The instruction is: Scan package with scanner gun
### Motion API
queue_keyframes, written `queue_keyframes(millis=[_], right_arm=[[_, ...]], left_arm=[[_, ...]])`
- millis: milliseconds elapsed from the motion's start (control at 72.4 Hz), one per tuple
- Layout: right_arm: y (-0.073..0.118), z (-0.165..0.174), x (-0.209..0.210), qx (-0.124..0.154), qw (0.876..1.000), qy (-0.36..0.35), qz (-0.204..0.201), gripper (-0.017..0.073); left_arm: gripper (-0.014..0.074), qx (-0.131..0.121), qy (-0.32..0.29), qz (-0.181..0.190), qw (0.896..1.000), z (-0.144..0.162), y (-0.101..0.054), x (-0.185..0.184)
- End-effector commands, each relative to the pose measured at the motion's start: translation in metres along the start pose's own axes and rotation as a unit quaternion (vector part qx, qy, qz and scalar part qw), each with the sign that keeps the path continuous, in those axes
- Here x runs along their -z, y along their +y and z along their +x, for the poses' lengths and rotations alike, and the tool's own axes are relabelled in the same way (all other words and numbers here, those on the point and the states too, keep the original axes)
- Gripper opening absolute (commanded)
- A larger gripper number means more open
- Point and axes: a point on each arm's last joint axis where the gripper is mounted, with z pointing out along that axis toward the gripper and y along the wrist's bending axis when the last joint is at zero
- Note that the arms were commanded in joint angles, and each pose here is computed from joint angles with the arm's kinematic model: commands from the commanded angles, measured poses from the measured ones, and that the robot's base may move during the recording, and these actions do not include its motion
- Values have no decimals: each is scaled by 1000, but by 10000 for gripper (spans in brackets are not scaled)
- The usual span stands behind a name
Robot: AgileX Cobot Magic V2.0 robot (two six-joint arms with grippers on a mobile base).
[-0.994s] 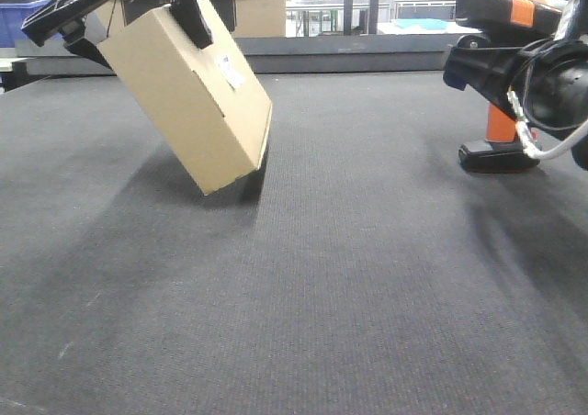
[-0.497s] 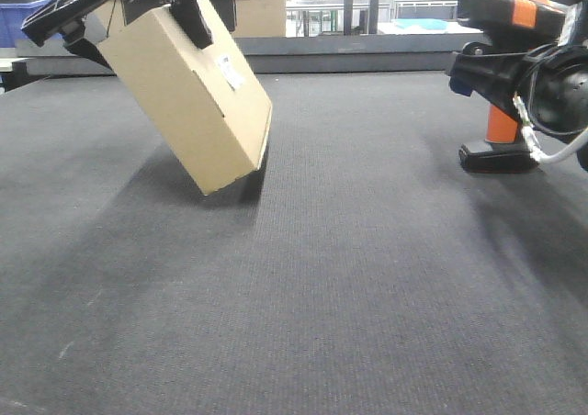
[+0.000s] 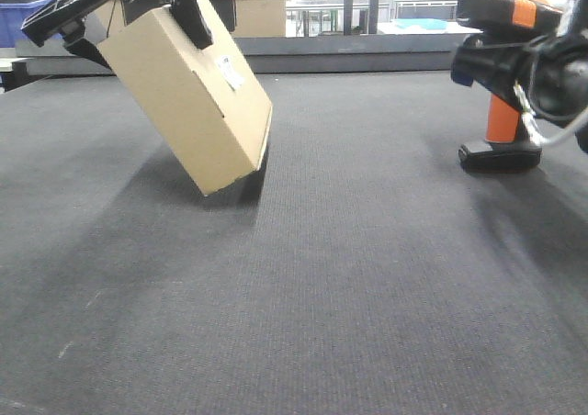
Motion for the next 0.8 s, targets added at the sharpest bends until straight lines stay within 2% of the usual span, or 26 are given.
queue_keyframes(millis=[0, 621, 690, 787], right_arm=[[2, -5, -4, 5, 1000, -9, -6, 559], [-5, -8, -8, 3, 1000, -11, 6, 557], [-5, -8, -8, 3, 1000, -11, 6, 517], [-5, -8, -8, 3, 1000, -10, 6, 383]], left_arm=[[-111, 2, -7, 8, 1000, -1, -4, 4], [-111, 2, -3, 7, 1000, 0, -4, 4], [-111, 2, -3, 7, 1000, 0, -4, 4], [-111, 2, -3, 7, 1000, 0, -4, 4]])
